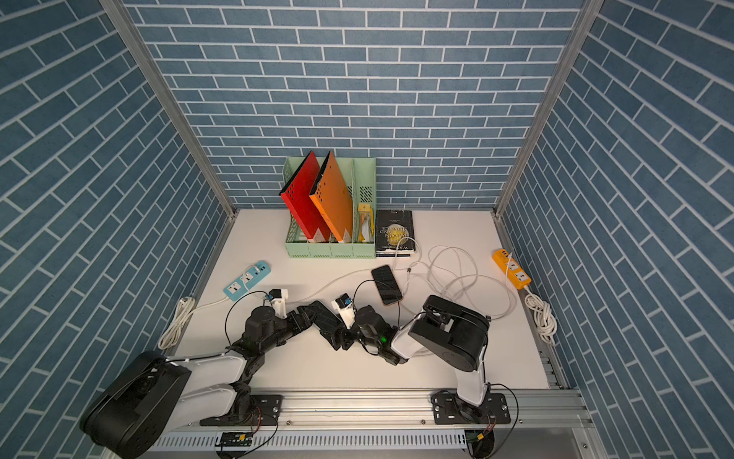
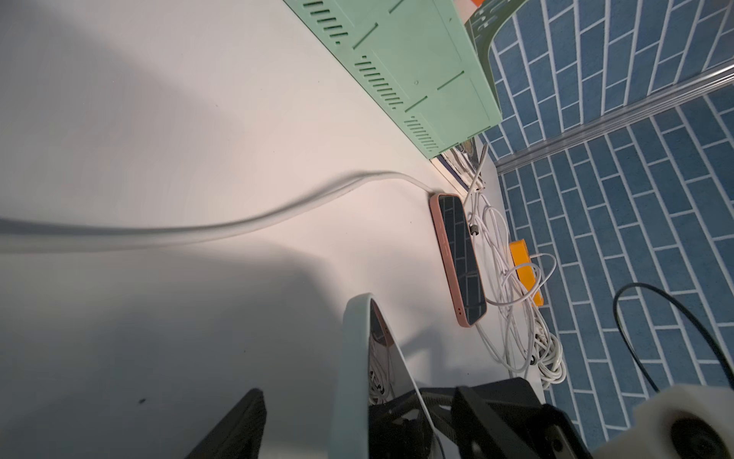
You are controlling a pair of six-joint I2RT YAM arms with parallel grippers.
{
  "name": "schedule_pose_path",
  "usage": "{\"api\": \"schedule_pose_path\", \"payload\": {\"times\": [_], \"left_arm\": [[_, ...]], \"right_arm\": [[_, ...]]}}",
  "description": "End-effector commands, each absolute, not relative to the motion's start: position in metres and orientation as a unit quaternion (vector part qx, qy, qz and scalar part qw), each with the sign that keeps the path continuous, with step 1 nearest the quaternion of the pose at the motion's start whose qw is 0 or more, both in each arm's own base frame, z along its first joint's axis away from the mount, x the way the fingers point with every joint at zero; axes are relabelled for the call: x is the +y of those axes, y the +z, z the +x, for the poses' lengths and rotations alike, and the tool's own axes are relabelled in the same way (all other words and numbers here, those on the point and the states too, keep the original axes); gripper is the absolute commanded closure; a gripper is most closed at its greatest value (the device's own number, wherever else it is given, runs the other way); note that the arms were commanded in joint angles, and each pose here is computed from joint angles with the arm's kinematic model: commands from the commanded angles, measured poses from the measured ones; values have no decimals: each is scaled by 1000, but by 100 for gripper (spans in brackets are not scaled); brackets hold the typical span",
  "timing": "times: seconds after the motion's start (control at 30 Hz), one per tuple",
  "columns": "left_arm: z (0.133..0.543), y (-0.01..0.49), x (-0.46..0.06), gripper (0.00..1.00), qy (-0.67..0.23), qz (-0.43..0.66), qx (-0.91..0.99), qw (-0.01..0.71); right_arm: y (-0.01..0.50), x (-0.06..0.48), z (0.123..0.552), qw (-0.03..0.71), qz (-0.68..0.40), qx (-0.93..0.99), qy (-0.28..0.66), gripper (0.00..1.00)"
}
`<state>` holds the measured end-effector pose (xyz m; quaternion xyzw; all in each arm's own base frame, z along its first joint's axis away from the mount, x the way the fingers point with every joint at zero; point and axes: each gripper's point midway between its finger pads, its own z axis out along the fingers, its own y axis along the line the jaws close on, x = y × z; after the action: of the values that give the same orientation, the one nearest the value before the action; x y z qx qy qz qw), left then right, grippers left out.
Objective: Plug the charging cable into the phone
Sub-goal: Pick up the phone at the center of the board.
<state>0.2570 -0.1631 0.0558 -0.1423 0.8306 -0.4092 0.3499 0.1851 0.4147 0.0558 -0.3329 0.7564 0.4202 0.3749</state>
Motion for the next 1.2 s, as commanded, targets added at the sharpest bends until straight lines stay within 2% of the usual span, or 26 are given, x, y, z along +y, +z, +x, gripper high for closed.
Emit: {"api": "schedule_pose_path", "payload": {"times": [0.0, 0.17, 0.5, 0.57, 0.67, 0.73, 0.8, 0.83, 1.0, 1.17], "left_arm": [[258, 74, -179, 26, -455, -133, 803, 362], [250, 73, -196, 35, -487, -126, 797, 334], [248, 58, -193, 71, -475, -145, 806, 322], [249, 57, -194, 80, -475, -145, 807, 321], [249, 54, -193, 100, -471, -147, 808, 321], [250, 53, -192, 100, -466, -149, 810, 323], [252, 52, -191, 100, -458, -142, 814, 329], [253, 53, -191, 100, -454, -137, 816, 331], [269, 75, -199, 100, -444, -97, 815, 360], [288, 112, -192, 100, -427, -77, 803, 410]], "right_arm": [[80, 429, 187, 395, -321, 729, 458, 61], [76, 430, 187, 394, -324, 729, 456, 61], [69, 428, 189, 395, -323, 731, 454, 58], [67, 428, 188, 393, -324, 732, 453, 56], [66, 425, 191, 395, -323, 738, 441, 48], [70, 421, 194, 406, -323, 739, 429, 41], [80, 411, 198, 426, -324, 737, 413, 27], [85, 407, 199, 432, -330, 734, 407, 23], [120, 372, 210, 448, -338, 737, 377, 21], [138, 317, 229, 450, -299, 790, 291, 22]]}}
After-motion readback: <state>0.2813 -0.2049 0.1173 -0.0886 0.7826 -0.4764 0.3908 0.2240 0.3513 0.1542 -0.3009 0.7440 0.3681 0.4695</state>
